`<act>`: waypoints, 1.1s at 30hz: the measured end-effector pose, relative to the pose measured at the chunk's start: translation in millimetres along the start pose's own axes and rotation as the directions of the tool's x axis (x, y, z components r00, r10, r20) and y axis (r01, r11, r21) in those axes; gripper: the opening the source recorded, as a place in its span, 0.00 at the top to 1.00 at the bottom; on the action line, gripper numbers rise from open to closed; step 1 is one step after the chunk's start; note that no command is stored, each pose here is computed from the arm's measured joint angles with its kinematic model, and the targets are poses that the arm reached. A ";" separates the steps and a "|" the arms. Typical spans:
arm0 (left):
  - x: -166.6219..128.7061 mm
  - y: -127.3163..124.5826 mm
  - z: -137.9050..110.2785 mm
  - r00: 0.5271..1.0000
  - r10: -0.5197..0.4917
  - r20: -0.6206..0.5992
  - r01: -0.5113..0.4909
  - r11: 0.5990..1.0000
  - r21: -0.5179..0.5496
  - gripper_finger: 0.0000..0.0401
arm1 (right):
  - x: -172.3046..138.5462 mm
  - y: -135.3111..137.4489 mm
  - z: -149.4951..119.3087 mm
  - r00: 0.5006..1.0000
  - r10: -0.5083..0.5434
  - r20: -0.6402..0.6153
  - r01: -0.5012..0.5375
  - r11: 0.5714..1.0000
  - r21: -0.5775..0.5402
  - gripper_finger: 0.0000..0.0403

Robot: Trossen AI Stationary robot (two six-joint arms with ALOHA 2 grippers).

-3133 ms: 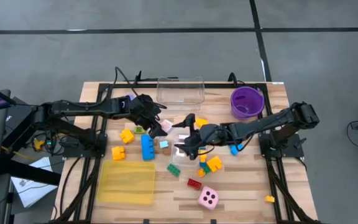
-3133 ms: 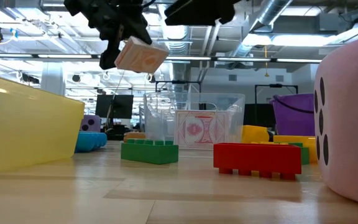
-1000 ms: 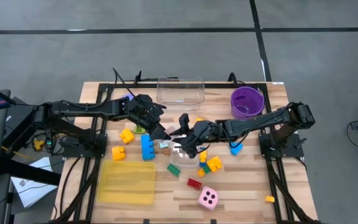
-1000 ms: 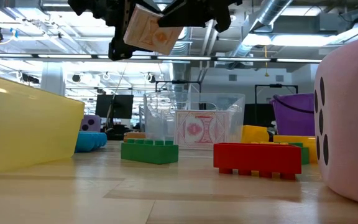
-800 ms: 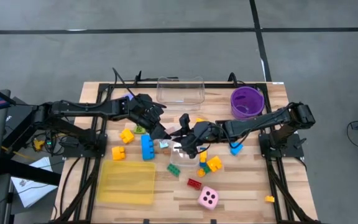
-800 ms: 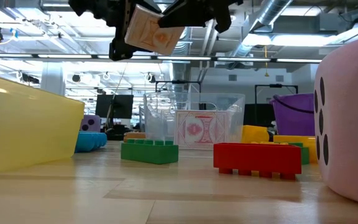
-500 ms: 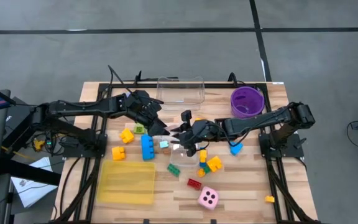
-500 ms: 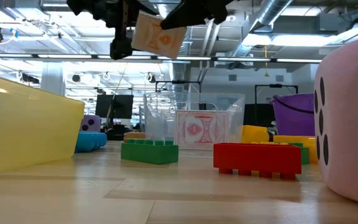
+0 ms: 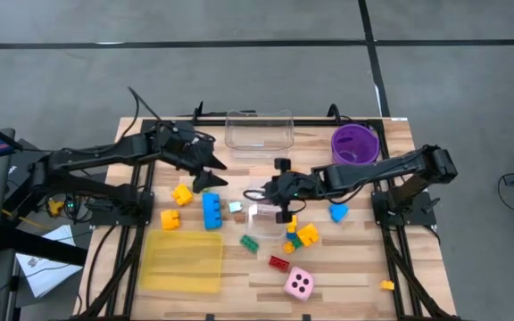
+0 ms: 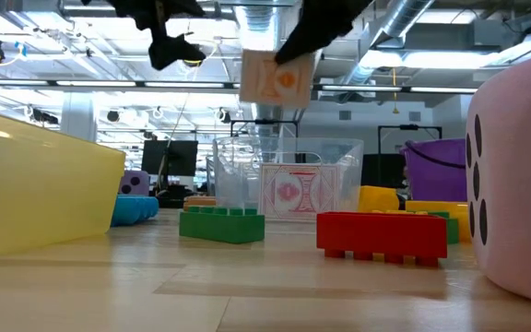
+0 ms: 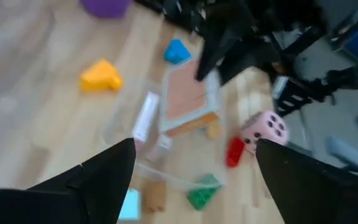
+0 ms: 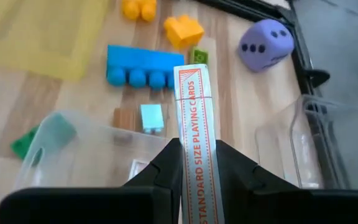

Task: Pick & Place Toys
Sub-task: Put the orange playing card box into the bottom transparent bin

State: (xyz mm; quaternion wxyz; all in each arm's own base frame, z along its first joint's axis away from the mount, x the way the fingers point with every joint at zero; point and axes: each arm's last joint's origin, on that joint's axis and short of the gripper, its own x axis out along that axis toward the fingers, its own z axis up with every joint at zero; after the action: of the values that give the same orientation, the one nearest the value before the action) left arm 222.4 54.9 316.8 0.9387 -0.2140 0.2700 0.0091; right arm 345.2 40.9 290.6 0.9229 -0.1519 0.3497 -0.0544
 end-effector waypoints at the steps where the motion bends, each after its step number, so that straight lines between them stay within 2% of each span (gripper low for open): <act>1: -2.2 -0.2 -0.2 1.000 0.019 0.007 -0.019 1.000 0.024 0.19 | -4.9 -0.8 1.3 1.000 0.000 0.012 0.000 1.000 0.018 0.84; 4: -6.1 -1.5 0.8 0.997 0.060 0.039 -0.064 0.993 0.100 0.20 | -21.8 -2.7 5.8 0.998 0.020 0.058 -0.023 0.998 0.062 0.84; 7: -6.8 -0.8 1.0 0.994 0.090 0.054 -0.097 0.985 0.146 0.22 | -37.5 -5.7 9.7 0.987 0.109 0.115 -0.122 0.986 0.115 0.84; 10: 2.3 2.2 -6.7 0.994 0.074 0.084 -0.087 0.983 0.164 0.23 | -43.4 -2.6 8.9 0.973 0.190 0.130 -0.209 0.967 0.147 0.84; 17: 22.6 13.1 -32.4 0.983 0.031 0.178 -0.069 0.976 0.208 0.27 | -32.0 11.3 2.3 0.974 0.222 0.044 -0.226 0.942 0.247 0.84; 19: 19.1 12.7 -34.6 0.972 0.019 0.233 -0.072 0.973 0.220 0.29 | -29.5 15.9 -2.3 0.973 0.231 0.002 -0.223 0.937 0.267 0.84; 22: 9.4 9.1 -38.9 0.955 -0.007 0.295 -0.067 0.969 0.239 0.32 | -21.7 21.3 3.4 0.972 0.231 0.043 -0.233 0.919 0.319 0.84; 24: 3.5 5.3 -41.4 0.940 -0.036 0.338 -0.055 0.965 0.256 0.34 | -18.7 23.3 -2.0 0.972 0.237 -0.002 -0.221 0.911 0.347 0.84; 26: -3.9 2.0 -47.4 0.931 -0.059 0.361 -0.043 0.962 0.269 0.37 | -9.9 26.6 0.8 0.972 0.235 0.014 -0.224 0.901 0.371 0.84; 28: -8.9 -1.7 -51.2 0.921 -0.087 0.378 -0.025 0.959 0.282 0.39 | -5.9 28.6 -6.9 0.970 0.240 -0.048 -0.203 0.898 0.390 0.84; 30: -14.9 -3.5 -60.1 0.919 -0.101 0.382 -0.009 0.961 0.276 0.41 | 2.6 31.1 -1.9 0.972 0.234 -0.007 -0.211 0.886 0.413 0.84; 31: -16.2 -4.3 -61.2 0.914 -0.109 0.392 -0.006 0.960 0.279 0.43 | 5.5 32.1 -4.4 0.972 0.235 -0.030 -0.201 0.884 0.421 0.84; 33: -23.9 -8.6 -61.9 0.892 -0.135 0.431 0.002 0.955 0.295 0.45 | 12.2 34.5 -7.8 0.970 0.236 -0.051 -0.193 0.885 0.424 0.84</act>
State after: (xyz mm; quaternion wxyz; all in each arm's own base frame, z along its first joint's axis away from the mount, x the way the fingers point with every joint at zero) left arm 172.0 24.3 285.2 0.9962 -0.0773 0.0381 -0.0147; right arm 349.0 69.1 266.4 0.9153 0.0905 0.3911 -0.0328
